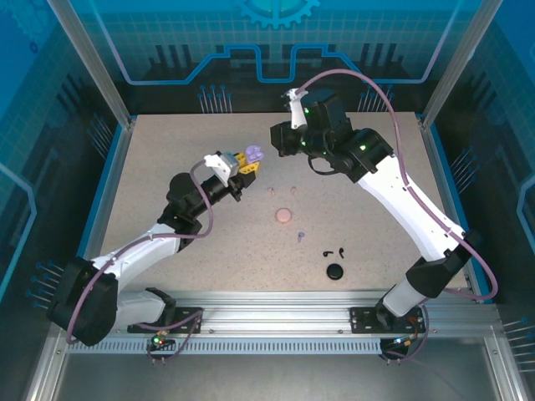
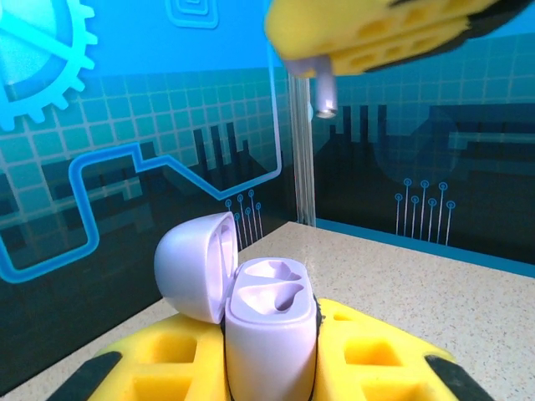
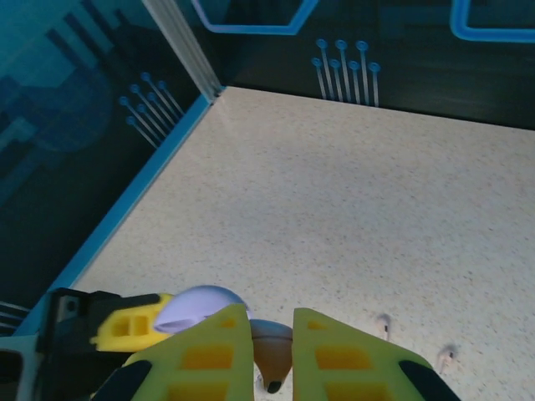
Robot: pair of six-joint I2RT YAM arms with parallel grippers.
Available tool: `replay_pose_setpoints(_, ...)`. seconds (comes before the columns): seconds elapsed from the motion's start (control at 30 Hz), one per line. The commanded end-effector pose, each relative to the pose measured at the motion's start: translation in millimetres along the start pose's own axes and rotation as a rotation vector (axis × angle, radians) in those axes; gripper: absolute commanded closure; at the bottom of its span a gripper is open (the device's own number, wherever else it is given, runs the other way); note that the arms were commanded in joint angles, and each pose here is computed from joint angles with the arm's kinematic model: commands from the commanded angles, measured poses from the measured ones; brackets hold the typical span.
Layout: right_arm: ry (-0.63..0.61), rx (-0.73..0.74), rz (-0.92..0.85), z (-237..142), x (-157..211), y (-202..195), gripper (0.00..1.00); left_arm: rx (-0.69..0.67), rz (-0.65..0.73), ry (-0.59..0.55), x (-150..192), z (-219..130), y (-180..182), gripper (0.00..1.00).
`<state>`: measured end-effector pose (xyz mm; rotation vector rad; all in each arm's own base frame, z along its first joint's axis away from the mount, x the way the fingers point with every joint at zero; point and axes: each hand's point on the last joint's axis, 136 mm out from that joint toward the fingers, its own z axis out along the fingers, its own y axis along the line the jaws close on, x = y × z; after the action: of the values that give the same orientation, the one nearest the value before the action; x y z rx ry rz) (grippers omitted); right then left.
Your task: Insert wireless bluetooth earbuds into charging case
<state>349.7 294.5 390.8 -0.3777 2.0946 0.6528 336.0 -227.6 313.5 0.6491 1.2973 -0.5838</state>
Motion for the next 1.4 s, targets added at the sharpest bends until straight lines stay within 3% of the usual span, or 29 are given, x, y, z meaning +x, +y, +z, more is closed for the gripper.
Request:
replay_pose_setpoints(0.0,-0.088,-0.126,-0.065,-12,-16,25,0.87,-0.006,0.099,-0.067,-23,8,-2,1.00)
replay_pose_setpoints(0.4,-0.176,-0.220,-0.166,-32,-6,44,0.87,-0.008,0.134,-0.108,-36,14,-2,1.00)
replay_pose_setpoints(1.37,-0.098,-0.187,-0.176,6,22,36,0.89,0.010,0.125,-0.129,-51,15,-7,1.00)
